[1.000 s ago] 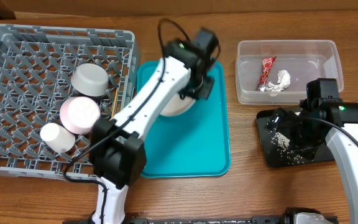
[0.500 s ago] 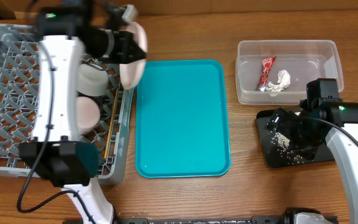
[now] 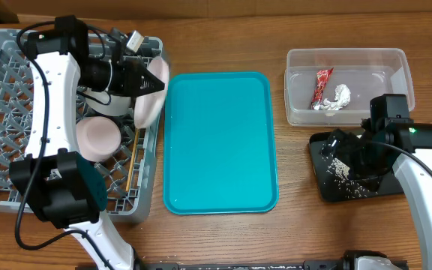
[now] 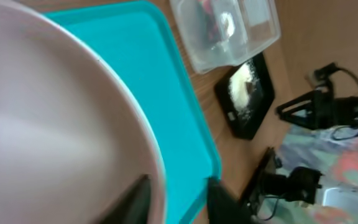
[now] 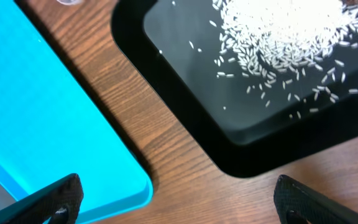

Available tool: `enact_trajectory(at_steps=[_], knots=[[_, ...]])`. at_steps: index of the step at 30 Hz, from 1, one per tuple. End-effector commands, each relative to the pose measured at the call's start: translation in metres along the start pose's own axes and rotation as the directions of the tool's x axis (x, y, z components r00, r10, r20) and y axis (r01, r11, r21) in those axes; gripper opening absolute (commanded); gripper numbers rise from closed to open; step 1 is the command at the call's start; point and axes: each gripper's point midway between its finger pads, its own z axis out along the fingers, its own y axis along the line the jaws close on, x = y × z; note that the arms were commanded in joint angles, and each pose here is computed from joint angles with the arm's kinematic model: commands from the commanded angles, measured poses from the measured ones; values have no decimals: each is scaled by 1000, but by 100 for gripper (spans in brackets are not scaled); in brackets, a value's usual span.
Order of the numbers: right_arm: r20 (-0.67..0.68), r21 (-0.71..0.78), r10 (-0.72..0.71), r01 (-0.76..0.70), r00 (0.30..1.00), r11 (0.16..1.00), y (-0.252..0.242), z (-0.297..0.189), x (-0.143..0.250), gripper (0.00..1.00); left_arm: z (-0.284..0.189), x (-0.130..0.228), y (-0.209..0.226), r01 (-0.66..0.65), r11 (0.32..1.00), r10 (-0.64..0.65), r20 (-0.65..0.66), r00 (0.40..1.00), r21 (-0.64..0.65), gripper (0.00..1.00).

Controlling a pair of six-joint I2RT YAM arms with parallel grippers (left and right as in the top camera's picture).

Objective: Sort waste into correct bins and load items into the dishwasher

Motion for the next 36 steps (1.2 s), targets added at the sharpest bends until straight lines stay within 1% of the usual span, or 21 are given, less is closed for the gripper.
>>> enact_trajectory(at_steps=[1,2,4,5,7,10,11,12,13,14,15,17,18,20,23,28,32,33,34,35,36], knots=[[45,-31,-51,53,998,998,12,-6,-10,100,-19,3,29,96,991,-95,21,995,-89,66],[54,-50,-66,69,996,996,18,-6,-11,100,-27,2,31,126,987,-122,42,992,-96,76],[87,-93,-132,140,987,986,34,-6,-15,100,-38,0,28,127,986,-121,63,991,-105,96],[124,-119,-185,200,975,973,46,-6,-20,100,-42,-2,24,115,987,-107,74,991,-111,100],[199,-175,-283,318,938,932,74,-10,-26,100,-55,-5,12,75,985,-60,97,993,-157,100],[306,-210,-409,480,860,852,108,-16,-31,100,-71,-2,18,121,938,-88,114,990,-324,100],[362,-201,-486,576,795,792,124,-19,-30,100,-84,3,30,186,873,-138,136,981,-452,100],[397,-191,-529,631,750,752,134,-21,-30,100,-95,7,39,256,805,-192,173,966,-535,100],[436,-175,-560,677,704,715,144,-24,-30,100,-111,17,50,372,679,-280,246,928,-633,100],[449,-157,-562,681,694,715,146,-24,-32,100,-118,27,53,419,608,-323,272,906,-674,100],[450,-143,-563,678,693,721,145,-23,-33,100,-119,34,53,431,586,-350,266,898,-686,100],[409,-125,-560,652,721,748,135,-17,-31,100,-114,51,48,435,576,-408,218,887,-692,100],[349,-118,-555,623,755,774,123,-11,-23,100,-112,64,45,439,564,-453,182,873,-699,100],[275,-107,-557,600,784,793,107,-5,-12,100,-111,79,42,440,548,-498,145,855,-711,100],[187,-82,-551,572,813,816,86,-3,3,100,-106,91,37,428,556,-513,110,851,-713,100],[237,-25,-525,545,818,838,70,-24,7,100,-106,120,19,398,576,-485,93,869,-714,100],[393,-30,-516,571,761,820,61,-59,19,100,-107,139,-1,361,618,-332,185,925,-698,100],[505,-42,-493,591,708,806,52,-81,32,100,-109,145,-19,307,667,-173,259,950,-679,100],[533,-46,-486,597,693,801,49,-86,36,100,-111,147,-23,293,670,-118,292,949,-682,100],[596,-47,-464,606,655,794,43,-100,42,100,-114,150,-31,254,676,-7,338,941,-691,100],[628,-39,-451,605,634,795,39,-108,44,100,-116,152,-34,245,675,44,370,928,-695,100]])
